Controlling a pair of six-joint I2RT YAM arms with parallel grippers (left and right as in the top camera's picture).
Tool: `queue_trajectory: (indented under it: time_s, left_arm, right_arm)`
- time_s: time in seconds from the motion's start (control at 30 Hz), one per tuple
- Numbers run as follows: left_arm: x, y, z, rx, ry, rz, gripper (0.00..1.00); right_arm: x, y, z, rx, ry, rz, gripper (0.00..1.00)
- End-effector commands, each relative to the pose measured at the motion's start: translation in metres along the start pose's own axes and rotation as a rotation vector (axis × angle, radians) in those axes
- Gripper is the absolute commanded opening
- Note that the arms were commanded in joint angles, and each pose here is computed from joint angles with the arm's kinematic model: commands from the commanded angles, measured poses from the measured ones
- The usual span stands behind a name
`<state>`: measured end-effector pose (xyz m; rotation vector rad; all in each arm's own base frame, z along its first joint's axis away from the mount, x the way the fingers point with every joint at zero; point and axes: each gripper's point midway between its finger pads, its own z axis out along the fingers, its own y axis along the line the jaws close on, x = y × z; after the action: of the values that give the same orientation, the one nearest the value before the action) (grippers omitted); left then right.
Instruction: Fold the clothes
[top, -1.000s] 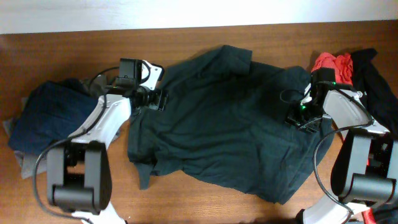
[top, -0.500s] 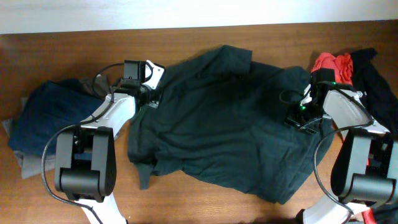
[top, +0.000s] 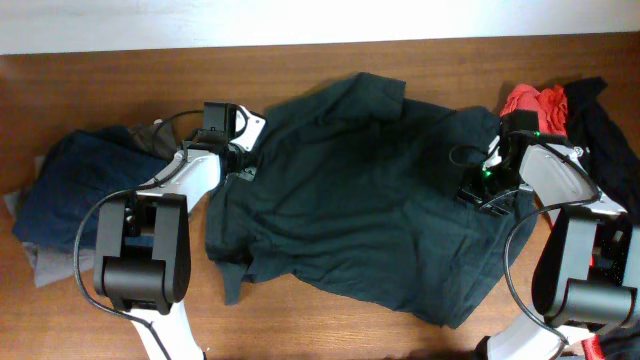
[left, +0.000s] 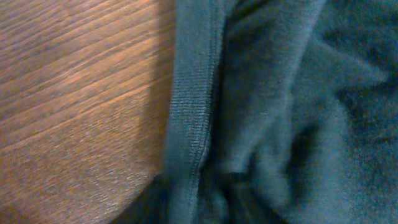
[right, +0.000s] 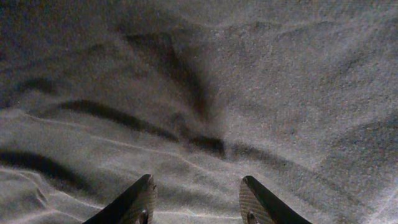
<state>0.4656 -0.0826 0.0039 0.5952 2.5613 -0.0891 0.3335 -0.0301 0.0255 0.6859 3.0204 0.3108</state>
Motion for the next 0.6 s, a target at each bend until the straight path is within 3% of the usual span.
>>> queue_trajectory:
  time_s: [0.0, 0.03, 0.13, 0.2, 0.27, 0.5, 0.57]
  left_arm:
    - [0.012, 0.008, 0.008, -0.021, 0.036, -0.04, 0.08]
    - [0.015, 0.018, 0.007, -0.057, 0.045, -0.092, 0.01]
    - [0.03, 0.052, 0.003, -0.149, 0.072, -0.267, 0.0]
    - [0.044, 0.071, -0.001, -0.17, 0.09, -0.376, 0.0]
    - [0.059, 0.087, -0.006, -0.184, 0.112, -0.477, 0.01]
    - [0.076, 0.097, -0.01, -0.163, 0.15, -0.508, 0.01]
    - [0.074, 0.094, -0.01, -0.16, 0.147, -0.498, 0.09]
  right_arm:
    - [-0.004, 0.005, -0.008, -0.014, -0.023, -0.003, 0.49]
    - [-0.004, 0.005, -0.008, -0.013, -0.024, -0.003, 0.49]
    - [-0.004, 0.004, -0.008, -0.01, -0.026, -0.003, 0.5]
    - [-0.006, 0.003, -0.008, -0.001, -0.034, -0.005, 0.59]
    - [-0.01, 0.0, -0.009, 0.016, -0.05, -0.006, 0.61]
    - [-0.029, 0.008, -0.004, -0.025, -0.116, -0.012, 0.59]
    - [-0.034, 0.016, 0.0, -0.069, -0.125, -0.021, 0.56]
